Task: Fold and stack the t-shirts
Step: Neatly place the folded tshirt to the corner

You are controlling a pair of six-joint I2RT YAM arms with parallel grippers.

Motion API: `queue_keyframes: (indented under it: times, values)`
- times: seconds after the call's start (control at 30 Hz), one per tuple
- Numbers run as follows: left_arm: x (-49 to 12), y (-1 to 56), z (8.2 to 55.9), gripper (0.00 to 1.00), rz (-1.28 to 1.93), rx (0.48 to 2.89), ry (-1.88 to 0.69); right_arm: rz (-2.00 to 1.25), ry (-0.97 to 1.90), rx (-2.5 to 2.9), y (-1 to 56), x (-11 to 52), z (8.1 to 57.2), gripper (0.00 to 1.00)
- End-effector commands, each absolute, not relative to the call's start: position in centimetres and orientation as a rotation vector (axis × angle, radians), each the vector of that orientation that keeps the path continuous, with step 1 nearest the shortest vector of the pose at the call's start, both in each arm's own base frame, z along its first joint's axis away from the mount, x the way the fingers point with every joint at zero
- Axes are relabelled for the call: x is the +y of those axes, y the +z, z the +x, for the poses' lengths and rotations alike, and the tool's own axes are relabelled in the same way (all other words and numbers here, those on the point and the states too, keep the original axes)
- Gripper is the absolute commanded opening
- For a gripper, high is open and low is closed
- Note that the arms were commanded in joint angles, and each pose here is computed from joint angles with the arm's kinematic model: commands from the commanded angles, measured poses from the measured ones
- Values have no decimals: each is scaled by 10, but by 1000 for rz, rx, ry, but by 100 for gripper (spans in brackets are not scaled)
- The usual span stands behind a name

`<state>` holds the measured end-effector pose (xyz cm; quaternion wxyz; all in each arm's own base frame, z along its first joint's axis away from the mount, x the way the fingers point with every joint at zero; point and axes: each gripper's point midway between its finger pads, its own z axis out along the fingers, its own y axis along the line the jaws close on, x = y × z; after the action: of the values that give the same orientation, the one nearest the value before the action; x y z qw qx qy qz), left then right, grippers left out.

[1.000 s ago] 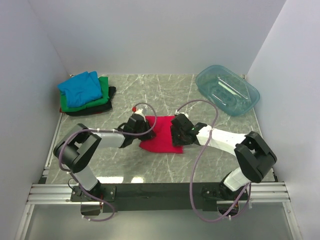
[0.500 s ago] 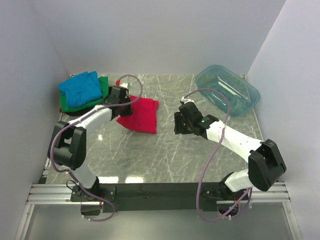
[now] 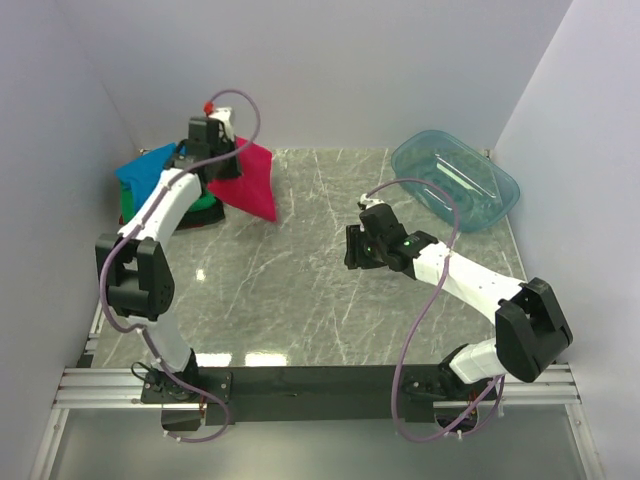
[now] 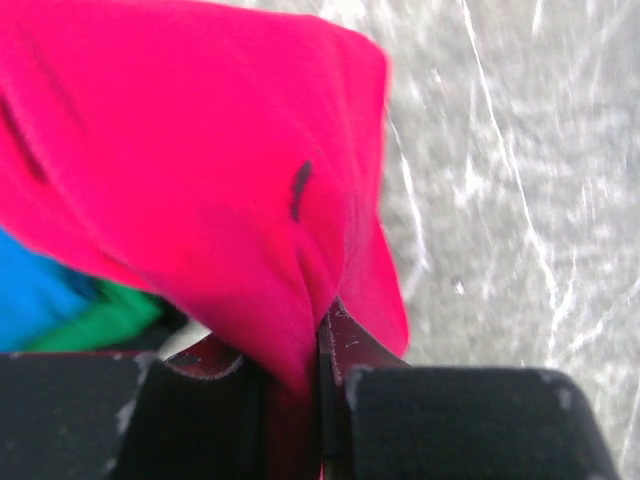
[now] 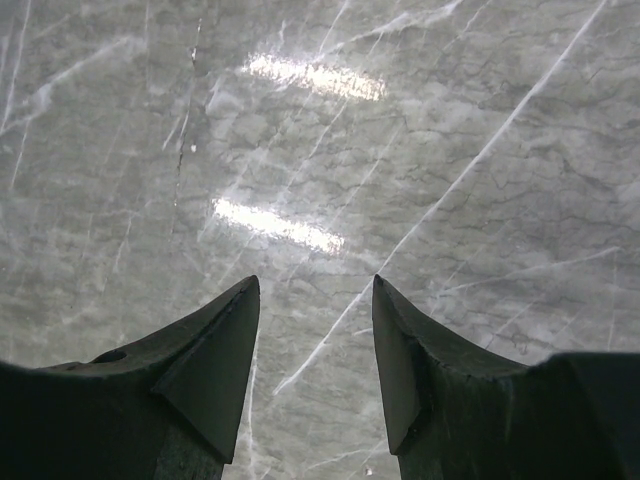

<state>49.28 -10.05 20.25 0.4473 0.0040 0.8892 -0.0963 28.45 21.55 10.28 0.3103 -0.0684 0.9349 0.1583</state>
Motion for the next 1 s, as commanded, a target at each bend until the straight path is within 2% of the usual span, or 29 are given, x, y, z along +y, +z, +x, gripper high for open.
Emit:
queue_keyframes:
  times: [0.0,0.2,0.5,0.77,0.97]
  values:
    - [-71,255,516,0,32,2095,-223,-197,443,2437,105,218,291,56]
    - [-13,288,536,0,-54,2017,-210,-200,453,2427,105,219,291,56]
    - [60,295,538,0,-196,1955,-244,-226,495,2437,105,224,286,56]
    - [123,234,544,0,-395,2002,-143,-243,537,2430,107,230,284,56]
    - [165,168,542,0,-565,2076,94,-244,526,2419,111,226,282,56]
